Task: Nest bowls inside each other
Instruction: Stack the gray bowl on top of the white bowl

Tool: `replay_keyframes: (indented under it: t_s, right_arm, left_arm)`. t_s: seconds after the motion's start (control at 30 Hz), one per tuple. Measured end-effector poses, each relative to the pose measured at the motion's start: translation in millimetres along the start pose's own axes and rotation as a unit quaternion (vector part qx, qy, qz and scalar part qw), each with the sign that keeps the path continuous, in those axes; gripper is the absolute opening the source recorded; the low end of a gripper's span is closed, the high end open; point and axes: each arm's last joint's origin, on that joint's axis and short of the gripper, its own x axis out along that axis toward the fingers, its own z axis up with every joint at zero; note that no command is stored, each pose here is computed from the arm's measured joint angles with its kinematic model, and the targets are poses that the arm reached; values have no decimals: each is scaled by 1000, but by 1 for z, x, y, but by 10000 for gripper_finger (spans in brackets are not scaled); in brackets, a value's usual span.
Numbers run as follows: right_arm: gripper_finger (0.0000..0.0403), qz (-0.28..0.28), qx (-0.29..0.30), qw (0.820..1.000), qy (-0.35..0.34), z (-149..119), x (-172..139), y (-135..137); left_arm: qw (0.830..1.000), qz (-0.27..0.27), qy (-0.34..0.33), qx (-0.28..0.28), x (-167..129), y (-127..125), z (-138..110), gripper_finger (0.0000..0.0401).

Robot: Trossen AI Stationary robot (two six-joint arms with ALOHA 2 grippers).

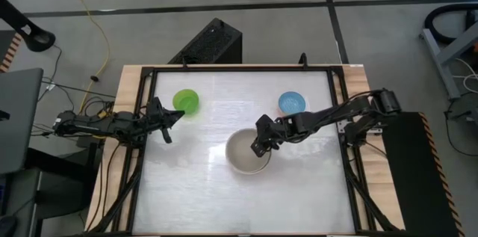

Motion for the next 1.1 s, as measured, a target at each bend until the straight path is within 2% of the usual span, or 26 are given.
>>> replay_keyframes:
  t_s: [0.43,0.8,1.0,1.1]
  right_arm:
    - [176,-16,-29,999,13,16,-23,10]
    - [175,-94,-79,992,17,23,-40,7]
    - [174,-64,-104,992,-23,43,-59,24]
    - [160,-48,-107,993,-15,46,-63,27]
  left_arm:
    - [1000,0,0,7,0,0,0,0]
    - [1000,0,0,7,0,0,0,0]
    - [1000,1,0,7,0,0,0,0]
    - [1000,1,0,7,0,0,0,0]
